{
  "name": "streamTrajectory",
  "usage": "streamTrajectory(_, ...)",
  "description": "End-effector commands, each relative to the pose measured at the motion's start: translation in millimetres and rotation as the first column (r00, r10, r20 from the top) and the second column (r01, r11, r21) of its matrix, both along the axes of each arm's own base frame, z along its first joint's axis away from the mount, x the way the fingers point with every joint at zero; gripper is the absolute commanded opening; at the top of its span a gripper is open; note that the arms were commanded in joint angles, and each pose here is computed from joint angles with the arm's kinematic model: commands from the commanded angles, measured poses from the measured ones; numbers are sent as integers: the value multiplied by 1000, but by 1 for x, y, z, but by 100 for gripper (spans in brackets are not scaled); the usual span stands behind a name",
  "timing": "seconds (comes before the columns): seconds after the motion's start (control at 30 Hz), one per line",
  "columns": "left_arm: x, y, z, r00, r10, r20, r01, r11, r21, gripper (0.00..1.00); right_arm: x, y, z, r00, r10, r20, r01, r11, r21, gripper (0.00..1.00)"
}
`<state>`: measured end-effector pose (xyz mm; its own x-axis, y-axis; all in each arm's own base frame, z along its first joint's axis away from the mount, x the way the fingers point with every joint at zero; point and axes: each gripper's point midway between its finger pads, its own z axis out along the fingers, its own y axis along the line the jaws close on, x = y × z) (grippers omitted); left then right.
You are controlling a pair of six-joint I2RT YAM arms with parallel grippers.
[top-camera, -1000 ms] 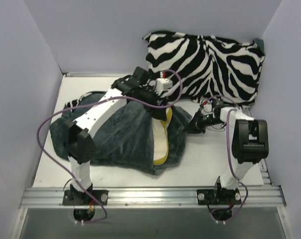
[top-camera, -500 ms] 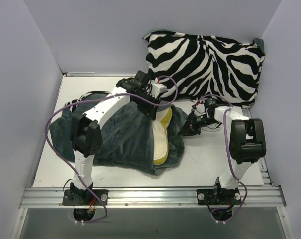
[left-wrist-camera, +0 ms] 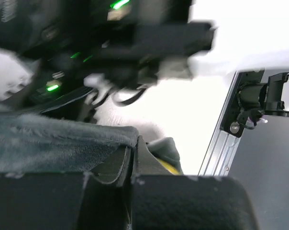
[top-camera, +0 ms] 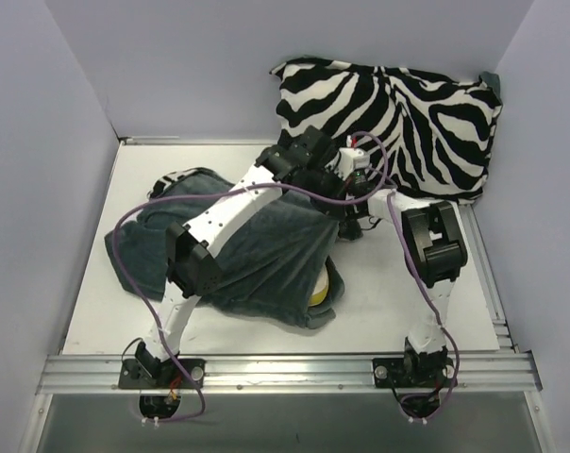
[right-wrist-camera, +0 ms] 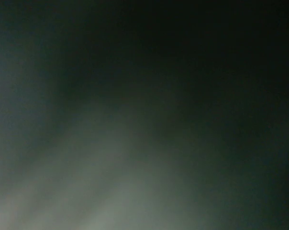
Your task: Put the pillow into the pillowcase
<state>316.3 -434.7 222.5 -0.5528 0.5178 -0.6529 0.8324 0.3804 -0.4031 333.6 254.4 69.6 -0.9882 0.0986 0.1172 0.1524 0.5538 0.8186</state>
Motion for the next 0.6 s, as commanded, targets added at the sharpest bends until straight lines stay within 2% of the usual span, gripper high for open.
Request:
streamTrajectory(0.0, -7, -20, 28, 999, -38, -34, 33, 990, -136, 0, 26, 37, 29, 997, -57, -52, 65, 985, 161, 0)
streamTrajectory(0.07, 21, -1, 15, 999, 27, -24, -29, 994, -106, 0, 29, 41, 30, 996, -77, -36, 83, 969, 234, 0)
streamTrajectory(0.1, 30, 8, 13, 999, 51, -17, -52, 994, -93, 6, 29, 38, 30, 992, -106, -71, 120, 961, 247, 0)
streamTrajectory(0.13, 35, 21, 11, 998, 65, 1, -65, 996, -67, 29, 25, 31, 30, 992, -114, -55, 125, 960, 253, 0)
streamTrajectory(0.2, 46, 49, 11, 993, 114, 17, -114, 993, -29, 49, 27, 8, 29, 989, -144, -43, 150, 959, 240, 0)
streamTrajectory(0.23, 41, 65, 31, 990, 116, 74, -114, 993, -30, 60, 15, -6, 25, 992, -123, -33, 127, 974, 188, 9)
streamTrajectory(0.27, 31, 83, 7, 992, 126, 29, -127, 991, 32, 63, 18, -29, 19, 987, -158, -22, 160, 979, 123, 19)
streamTrajectory(0.3, 21, 94, 7, 991, 126, 35, -127, 991, 49, 66, 9, -42, 15, 987, -155, -32, 157, 985, 66, 44)
streamTrajectory(0.33, 4, 110, 27, 989, 114, 90, -117, 992, 37, 69, -12, -58, 15, 994, -110, -23, 110, 994, -10, 56)
streamTrajectory(0.37, -13, 127, 0, 991, 119, 56, -124, 986, 108, 69, -19, -71, 14, 993, -116, -25, 114, 991, -64, 64)
streamTrajectory(0.4, -28, 136, -5, 992, 111, 53, -116, 985, 124, 70, -25, -89, 7, 992, -126, -10, 123, 982, -145, 69)
streamTrajectory(0.43, -43, 147, 13, 988, 116, 101, -126, 987, 97, 70, -41, -99, 15, 993, -115, -21, 109, 976, -189, 70)
streamTrajectory(0.47, -52, 156, 8, 986, 126, 106, -138, 984, 114, 71, -54, -107, 11, 997, -76, -2, 74, 972, -221, 70)
streamTrajectory(0.5, -70, 169, -18, 990, 129, 61, -138, 976, 170, 71, -61, -112, 13, 997, -71, 8, 71, 969, -237, 69)
streamTrajectory(0.57, -85, 185, -26, 982, 176, 62, -185, 963, 195, 70, -75, -110, 27, 998, -38, 45, 47, 976, -213, 65)
